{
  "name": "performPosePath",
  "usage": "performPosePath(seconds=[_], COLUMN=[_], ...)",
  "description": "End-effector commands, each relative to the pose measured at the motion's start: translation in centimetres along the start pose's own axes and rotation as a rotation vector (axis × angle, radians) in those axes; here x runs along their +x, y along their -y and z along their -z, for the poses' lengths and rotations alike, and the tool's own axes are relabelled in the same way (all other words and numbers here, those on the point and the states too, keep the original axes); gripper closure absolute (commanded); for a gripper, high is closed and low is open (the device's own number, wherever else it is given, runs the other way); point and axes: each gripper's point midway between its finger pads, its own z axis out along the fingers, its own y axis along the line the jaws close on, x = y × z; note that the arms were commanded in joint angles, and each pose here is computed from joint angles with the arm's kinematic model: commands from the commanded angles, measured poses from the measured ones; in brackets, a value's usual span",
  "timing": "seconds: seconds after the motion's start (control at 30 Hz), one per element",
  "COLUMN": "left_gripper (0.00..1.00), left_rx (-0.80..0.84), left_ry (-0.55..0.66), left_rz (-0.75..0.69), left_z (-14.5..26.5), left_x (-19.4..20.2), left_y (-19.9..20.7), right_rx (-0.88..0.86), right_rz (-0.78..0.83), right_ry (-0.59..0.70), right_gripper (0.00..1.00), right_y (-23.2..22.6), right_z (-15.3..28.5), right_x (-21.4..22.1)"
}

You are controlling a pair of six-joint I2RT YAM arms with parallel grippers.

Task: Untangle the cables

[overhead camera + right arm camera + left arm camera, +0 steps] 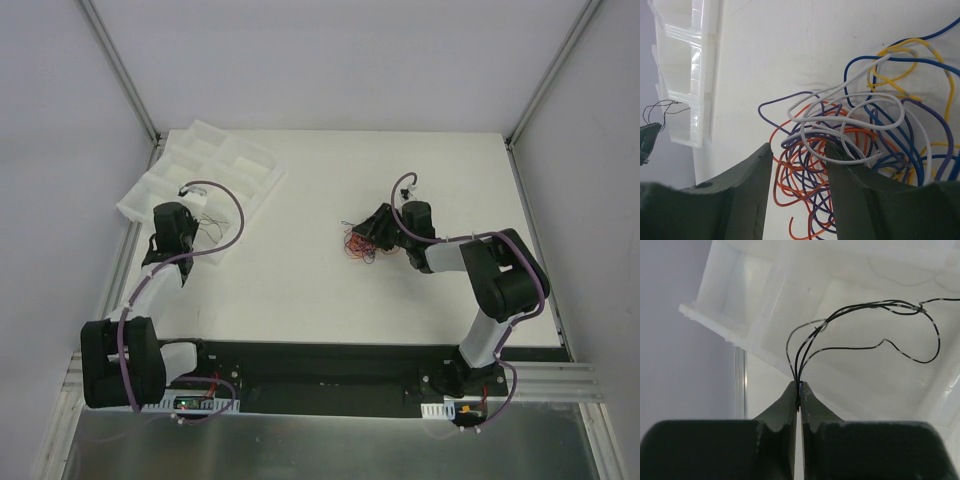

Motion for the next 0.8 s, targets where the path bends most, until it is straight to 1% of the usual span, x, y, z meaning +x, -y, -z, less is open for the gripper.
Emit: performPosePath(seconds=[0.0, 0.1, 0.13, 0.17, 0.27, 0.33, 0.4, 0.47, 0.57, 0.67, 0.73, 0.77], left_gripper=[1.0, 1.0, 1.0, 1.0, 1.0, 1.0, 1.0, 1.0, 1.0, 1.0, 1.0, 1.0], left_rx=[-0.086, -0.045, -0.031, -0.043, -0.057, -0.035, -0.022, -0.053, -0.042, -0.005, 0.043, 0.073], left_ry=[-0.077, -0.093, -0.118, -0.138, -0.237, -0.252, -0.23, -0.194, -0.1, -0.022, -0.012, -0.03], left_rz=[-0.043, -0.033, -0.028, -0.017, 0.002, 0.015, 0.032, 0.049, 0.067, 0.083, 0.083, 0.075], left_z=[-1.3, -2.3, -2.7, -3.0, -4.0, -4.3, -4.2, -3.3, -1.5, -1.2, -1.8, -2.5], left_x=[0.8, 0.6, 1.0, 0.6, 1.3, 1.2, 0.2, -1.3, -3.3, -4.9, -5.4, -5.2], left_y=[-1.7, -0.9, -0.5, -0.9, -1.0, -0.7, -0.4, -1.1, -1.2, -0.9, -0.1, 0.6], right_rx=[-0.044, -0.044, -0.046, -0.046, -0.048, -0.046, -0.047, -0.047, -0.052, -0.054, -0.056, -0.058], right_rz=[0.007, 0.005, 0.006, 0.007, 0.009, 0.008, 0.008, 0.01, 0.011, 0.01, 0.012, 0.013], right_ry=[0.023, 0.021, 0.021, 0.021, 0.018, 0.019, 0.017, 0.014, 0.01, 0.01, 0.008, 0.007], right_gripper=[0.51, 0.51, 0.51, 0.5, 0.51, 0.51, 0.51, 0.5, 0.51, 0.51, 0.51, 0.51], right_y=[-1.0, -1.0, -1.1, -1.1, -1.1, -1.1, -1.1, -1.1, -1.3, -1.4, -1.4, -1.5], right_z=[-0.1, -0.1, -0.1, -0.1, -0.1, -0.1, -0.1, -0.2, -0.3, -0.3, -0.4, -0.3], right_x=[-0.9, -0.9, -0.9, -0.9, -0.9, -0.9, -0.9, -0.8, -0.8, -0.9, -0.8, -0.9])
